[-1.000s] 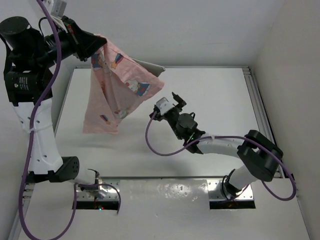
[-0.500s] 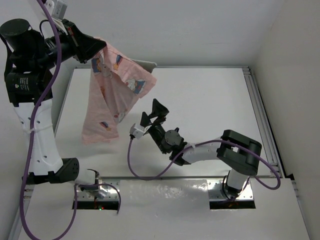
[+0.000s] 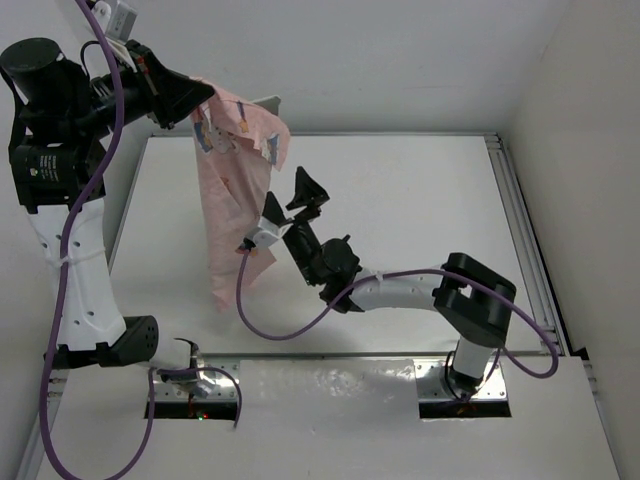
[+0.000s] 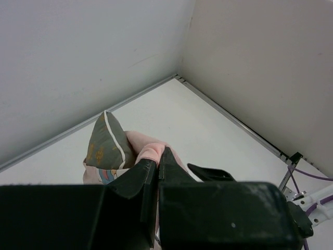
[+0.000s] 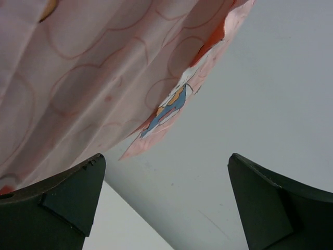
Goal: Put the pillow into the pillowcase
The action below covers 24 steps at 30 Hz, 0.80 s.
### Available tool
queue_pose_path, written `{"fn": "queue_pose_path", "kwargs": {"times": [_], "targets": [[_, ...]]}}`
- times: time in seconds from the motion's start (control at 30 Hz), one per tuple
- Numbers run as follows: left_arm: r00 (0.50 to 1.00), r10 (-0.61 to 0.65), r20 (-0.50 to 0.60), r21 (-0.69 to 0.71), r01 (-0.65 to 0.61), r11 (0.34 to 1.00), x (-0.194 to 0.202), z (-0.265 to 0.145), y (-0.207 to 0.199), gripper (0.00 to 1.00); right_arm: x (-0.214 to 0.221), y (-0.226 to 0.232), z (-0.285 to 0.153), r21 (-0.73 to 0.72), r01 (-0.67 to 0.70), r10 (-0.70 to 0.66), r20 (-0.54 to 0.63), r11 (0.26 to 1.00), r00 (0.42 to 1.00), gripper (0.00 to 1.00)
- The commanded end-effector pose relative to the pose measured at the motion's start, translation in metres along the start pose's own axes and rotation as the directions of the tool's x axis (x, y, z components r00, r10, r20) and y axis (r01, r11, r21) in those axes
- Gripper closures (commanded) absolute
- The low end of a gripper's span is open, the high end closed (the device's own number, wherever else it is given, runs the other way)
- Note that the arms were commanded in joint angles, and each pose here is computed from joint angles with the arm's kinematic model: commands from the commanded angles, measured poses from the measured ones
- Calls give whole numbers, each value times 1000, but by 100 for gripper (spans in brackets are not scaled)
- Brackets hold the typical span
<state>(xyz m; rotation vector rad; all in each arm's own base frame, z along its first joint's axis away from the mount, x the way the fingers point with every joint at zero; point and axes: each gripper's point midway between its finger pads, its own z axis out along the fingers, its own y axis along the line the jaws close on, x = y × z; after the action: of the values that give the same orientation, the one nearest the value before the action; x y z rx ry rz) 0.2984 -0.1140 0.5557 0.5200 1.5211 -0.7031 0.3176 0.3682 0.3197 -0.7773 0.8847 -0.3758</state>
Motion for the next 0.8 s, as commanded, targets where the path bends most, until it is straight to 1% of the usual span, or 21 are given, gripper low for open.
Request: {"fn": "queue_pose_path", "kwargs": {"times": [0.0,0.13,0.17,0.2,0.23,0.27,0.3,0.33,0.37,0.4,0.43,0.47,0.5,0.57,0.6,0.67,0.7,0.77], "targets": [[976,162,143,35,-168,985,-44,-19,-32,100,-1,-2,23,13,-90,90,-2,996,996,1],[974,165,153,45,-173,984,-46,-20,-36,100,4,4,39,-61,-173,173,-9,983,985,1],[974,165,153,45,-173,984,-46,-20,-36,100,11,11,42,-94,-225,223,-37,970,974,2],[974,166,156,45,-175,984,-47,-20,-37,100,14,12,43,-112,-255,252,-42,960,967,2],[975,163,154,45,-171,984,-46,-19,-36,100,15,14,44,-165,-272,270,-40,948,962,3],[974,163,156,45,-172,984,-46,-19,-36,100,14,17,45,-195,-349,345,-52,917,937,5],[975,161,154,45,-170,984,-46,-19,-35,100,13,19,45,-227,-388,385,-58,894,921,6],[976,155,150,44,-164,986,-45,-18,-34,100,21,18,44,-273,-411,401,-94,870,911,7],[977,155,148,44,-163,986,-44,-18,-33,100,7,25,43,-363,-477,484,-78,800,872,7],[977,157,146,41,-165,985,-43,-18,-32,100,2,28,41,-416,-500,515,-84,760,853,8],[977,159,145,37,-165,986,-43,-18,-31,100,12,33,37,-448,-534,531,-145,717,835,9],[976,164,143,29,-170,985,-42,-19,-29,100,-8,34,34,-525,-533,567,-112,663,816,10],[977,164,136,25,-169,985,-41,-19,-27,100,-7,32,34,-538,-553,589,-123,637,799,10],[976,171,134,8,-174,985,-40,-20,-24,100,-13,29,35,-548,-576,629,-112,607,769,12],[977,168,131,7,-171,985,-39,-20,-22,100,-12,22,40,-530,-609,663,-111,591,740,12],[978,166,128,5,-168,986,-38,-19,-21,100,-12,22,43,-536,-635,696,-116,556,709,15],[978,165,125,4,-166,986,-37,-20,-21,100,-12,18,46,-531,-659,722,-123,532,681,16],[979,164,123,0,-166,986,-36,-19,-20,100,-14,17,46,-543,-675,747,-124,501,654,16]]}}
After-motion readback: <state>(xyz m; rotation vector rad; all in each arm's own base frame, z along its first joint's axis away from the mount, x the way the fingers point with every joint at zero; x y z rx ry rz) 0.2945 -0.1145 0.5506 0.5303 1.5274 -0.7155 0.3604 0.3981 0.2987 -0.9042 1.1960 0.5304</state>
